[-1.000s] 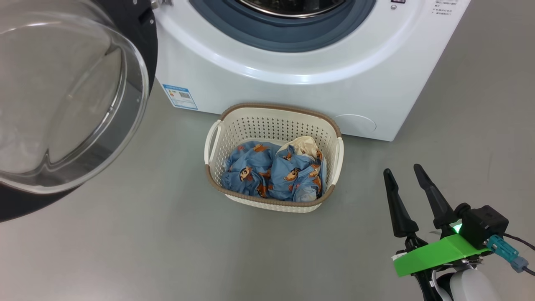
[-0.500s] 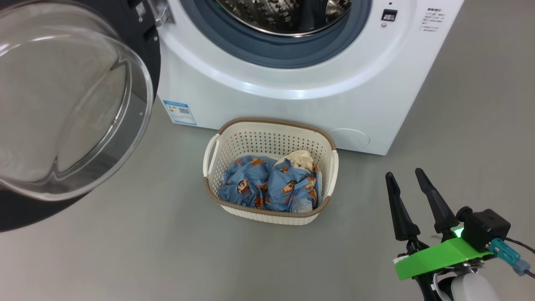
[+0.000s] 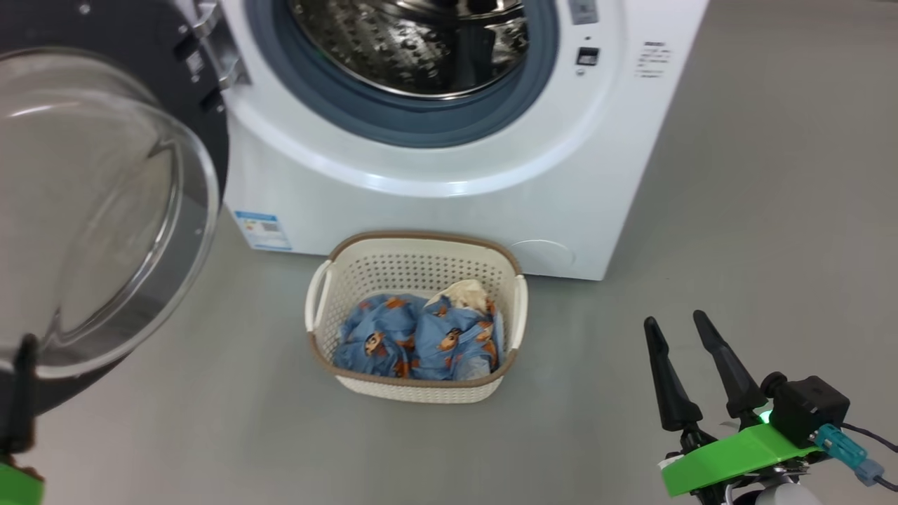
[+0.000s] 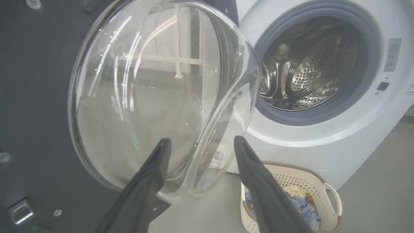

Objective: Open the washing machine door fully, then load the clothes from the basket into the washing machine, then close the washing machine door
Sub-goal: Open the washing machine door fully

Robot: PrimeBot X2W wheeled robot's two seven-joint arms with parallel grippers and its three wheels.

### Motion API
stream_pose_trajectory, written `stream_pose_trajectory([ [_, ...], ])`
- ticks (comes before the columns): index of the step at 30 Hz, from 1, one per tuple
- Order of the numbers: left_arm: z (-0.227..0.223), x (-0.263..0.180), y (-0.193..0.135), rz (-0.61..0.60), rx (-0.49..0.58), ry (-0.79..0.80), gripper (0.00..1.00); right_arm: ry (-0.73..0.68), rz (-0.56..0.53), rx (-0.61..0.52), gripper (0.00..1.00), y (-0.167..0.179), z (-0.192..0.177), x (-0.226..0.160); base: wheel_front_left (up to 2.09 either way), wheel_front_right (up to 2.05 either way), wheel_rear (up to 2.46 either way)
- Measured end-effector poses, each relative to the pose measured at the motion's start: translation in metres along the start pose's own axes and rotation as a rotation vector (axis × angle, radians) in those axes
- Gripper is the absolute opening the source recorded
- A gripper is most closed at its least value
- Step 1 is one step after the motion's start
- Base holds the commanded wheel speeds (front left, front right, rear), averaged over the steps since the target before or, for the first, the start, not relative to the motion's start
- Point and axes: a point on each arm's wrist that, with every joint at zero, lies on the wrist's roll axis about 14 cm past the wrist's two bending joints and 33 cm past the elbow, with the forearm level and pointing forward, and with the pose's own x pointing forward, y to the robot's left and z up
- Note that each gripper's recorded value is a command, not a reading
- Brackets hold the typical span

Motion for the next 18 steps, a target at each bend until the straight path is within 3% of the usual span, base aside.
stream_pose_trajectory([
  [18, -0.013, 0.006, -0.103, -0.216, -0.090, -0.045, 1.00, -0.044, -0.131, -0.091, 1.00, -0.038, 0.025, -0.045, 0.00, 0.00, 0.00],
])
